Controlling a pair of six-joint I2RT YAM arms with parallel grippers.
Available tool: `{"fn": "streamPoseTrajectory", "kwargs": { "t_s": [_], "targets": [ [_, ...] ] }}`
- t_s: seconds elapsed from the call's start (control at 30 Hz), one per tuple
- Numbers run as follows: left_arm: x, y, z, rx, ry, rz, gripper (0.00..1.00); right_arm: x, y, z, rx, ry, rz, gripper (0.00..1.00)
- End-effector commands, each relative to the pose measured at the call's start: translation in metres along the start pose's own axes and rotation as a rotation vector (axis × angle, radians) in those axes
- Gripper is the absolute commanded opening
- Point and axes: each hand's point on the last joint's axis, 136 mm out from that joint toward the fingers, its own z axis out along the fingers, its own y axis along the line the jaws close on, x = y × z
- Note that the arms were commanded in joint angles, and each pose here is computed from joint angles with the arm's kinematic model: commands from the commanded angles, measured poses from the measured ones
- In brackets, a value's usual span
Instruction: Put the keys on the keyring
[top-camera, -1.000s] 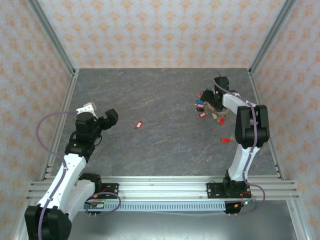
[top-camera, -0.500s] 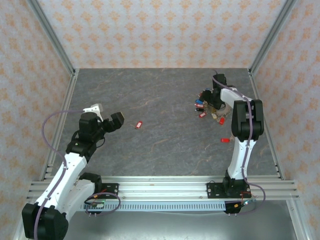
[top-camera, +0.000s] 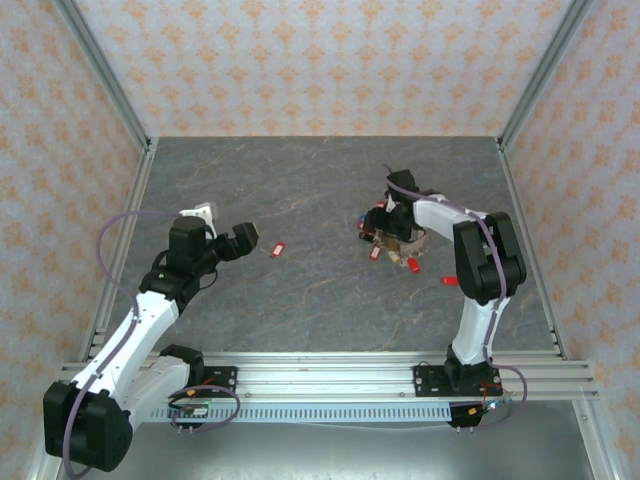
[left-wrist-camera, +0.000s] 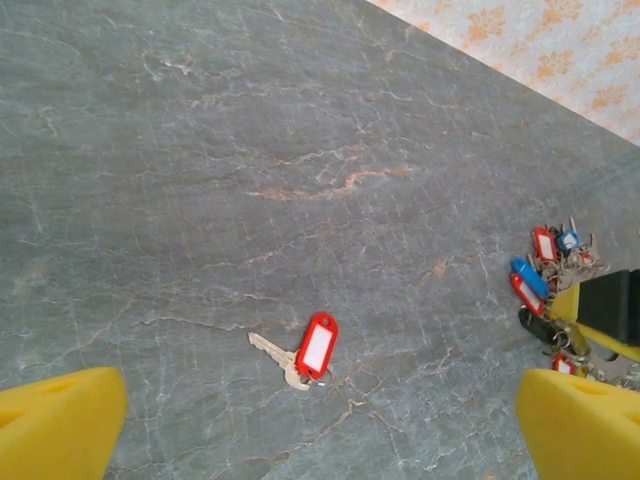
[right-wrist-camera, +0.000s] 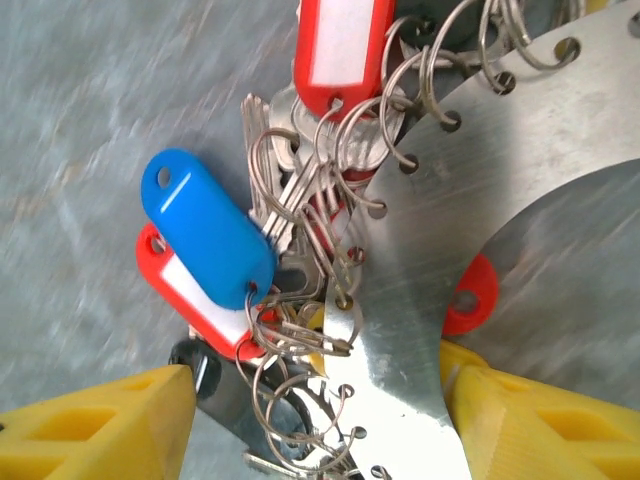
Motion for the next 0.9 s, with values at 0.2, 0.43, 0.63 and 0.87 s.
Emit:
{"fn": "streamPoseTrajectory", "kwargs": {
  "t_s": [0.2,0.43,0.63,0.87],
  "targets": [
    [-0.003,-0.038,0.013,0.098,0.057,0.067,0.98,0.081,0.043,-0.004,-0.182,0.031,0.105,0.66],
    [0.016,-0.074,0.033,0.17,0.16,0.127,0.92,0.099,0.056,-0.04,-0.262,-0.041,0.088,0.65],
    [0.047,-0.124,0.058,0.229,0.28,0.214,0.8,0.08,0.002,-0.085,-0.165,-0.186,0.155,0.64],
    [0.092,-0.178,0.09,0.281,0.421,0.257,0.53,0.093,-0.054,-0.081,-0.174,-0.17,0.33,0.55]
  ]
}}
